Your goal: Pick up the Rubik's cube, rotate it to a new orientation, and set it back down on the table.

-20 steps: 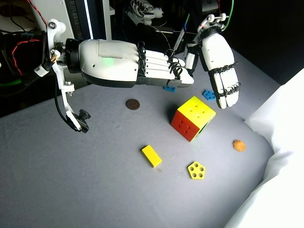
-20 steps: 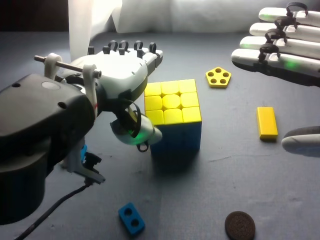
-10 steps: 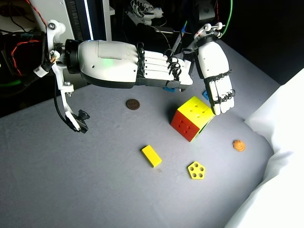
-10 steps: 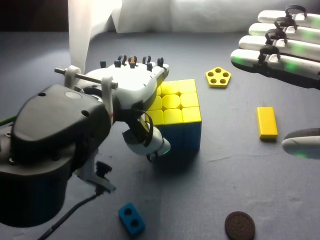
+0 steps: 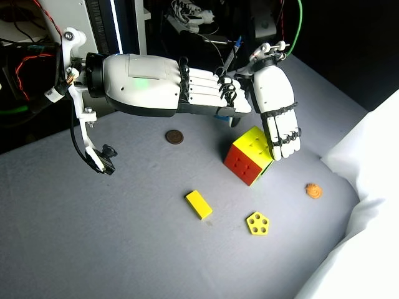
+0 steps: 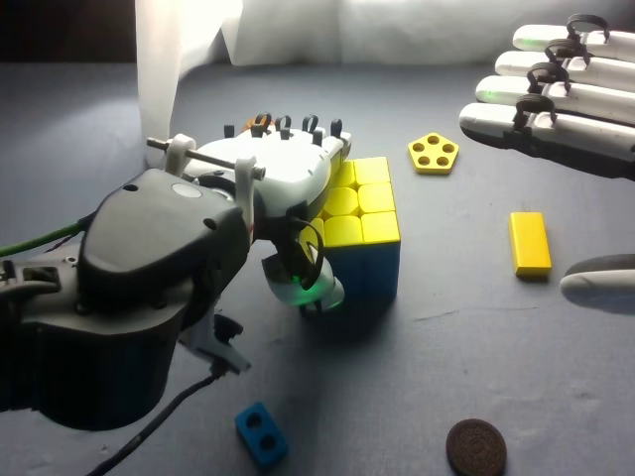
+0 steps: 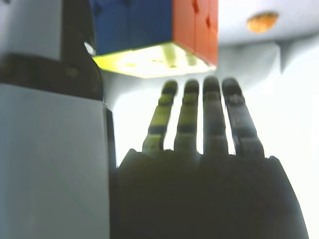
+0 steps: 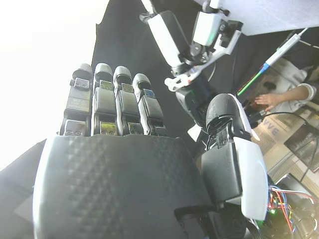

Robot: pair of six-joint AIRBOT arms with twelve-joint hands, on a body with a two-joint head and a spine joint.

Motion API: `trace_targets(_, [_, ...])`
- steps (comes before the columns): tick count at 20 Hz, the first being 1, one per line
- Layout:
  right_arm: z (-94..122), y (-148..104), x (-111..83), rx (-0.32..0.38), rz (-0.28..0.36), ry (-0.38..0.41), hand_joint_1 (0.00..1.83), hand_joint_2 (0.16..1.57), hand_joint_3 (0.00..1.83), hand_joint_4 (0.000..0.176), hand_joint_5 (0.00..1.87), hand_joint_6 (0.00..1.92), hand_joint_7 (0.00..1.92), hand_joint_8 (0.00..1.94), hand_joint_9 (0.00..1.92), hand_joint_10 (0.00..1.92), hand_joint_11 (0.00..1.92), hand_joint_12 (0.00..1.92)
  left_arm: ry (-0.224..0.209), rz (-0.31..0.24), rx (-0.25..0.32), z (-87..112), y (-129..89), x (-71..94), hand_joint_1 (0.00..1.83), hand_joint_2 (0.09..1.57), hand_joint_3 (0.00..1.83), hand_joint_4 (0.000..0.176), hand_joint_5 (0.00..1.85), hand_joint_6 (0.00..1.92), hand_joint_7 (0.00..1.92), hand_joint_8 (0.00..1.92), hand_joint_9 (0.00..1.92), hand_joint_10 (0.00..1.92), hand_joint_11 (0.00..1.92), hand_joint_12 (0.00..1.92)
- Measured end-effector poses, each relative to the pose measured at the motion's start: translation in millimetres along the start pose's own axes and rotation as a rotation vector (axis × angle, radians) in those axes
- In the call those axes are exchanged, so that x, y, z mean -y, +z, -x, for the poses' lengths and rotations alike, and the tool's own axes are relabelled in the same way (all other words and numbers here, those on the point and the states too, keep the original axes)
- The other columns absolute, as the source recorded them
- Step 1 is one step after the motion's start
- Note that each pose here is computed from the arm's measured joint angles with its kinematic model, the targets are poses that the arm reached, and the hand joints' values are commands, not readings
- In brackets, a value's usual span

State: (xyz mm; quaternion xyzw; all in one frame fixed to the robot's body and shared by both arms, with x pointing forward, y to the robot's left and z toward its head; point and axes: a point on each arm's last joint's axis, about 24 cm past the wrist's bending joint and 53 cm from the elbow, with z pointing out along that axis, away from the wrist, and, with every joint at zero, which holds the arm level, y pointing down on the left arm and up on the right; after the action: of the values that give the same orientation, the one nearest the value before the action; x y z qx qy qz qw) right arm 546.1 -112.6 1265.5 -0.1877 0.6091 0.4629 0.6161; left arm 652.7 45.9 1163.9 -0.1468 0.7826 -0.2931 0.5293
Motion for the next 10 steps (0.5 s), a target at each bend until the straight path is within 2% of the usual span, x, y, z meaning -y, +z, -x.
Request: trace_targets(10, [0, 0, 0.0, -0.001, 0.0, -0.002, 0.0, 1.27, 0.01, 0.0, 0.0, 0.0, 0.03, 0.0, 0.01, 0.0, 0.0, 0.0, -0.004, 0.026, 0.017, 5.7, 13, -8.3, 0.99, 1.03, 0.02, 0.0, 0.0, 0.0, 0.0, 0.0, 0.0, 0.0, 0.0, 0.0])
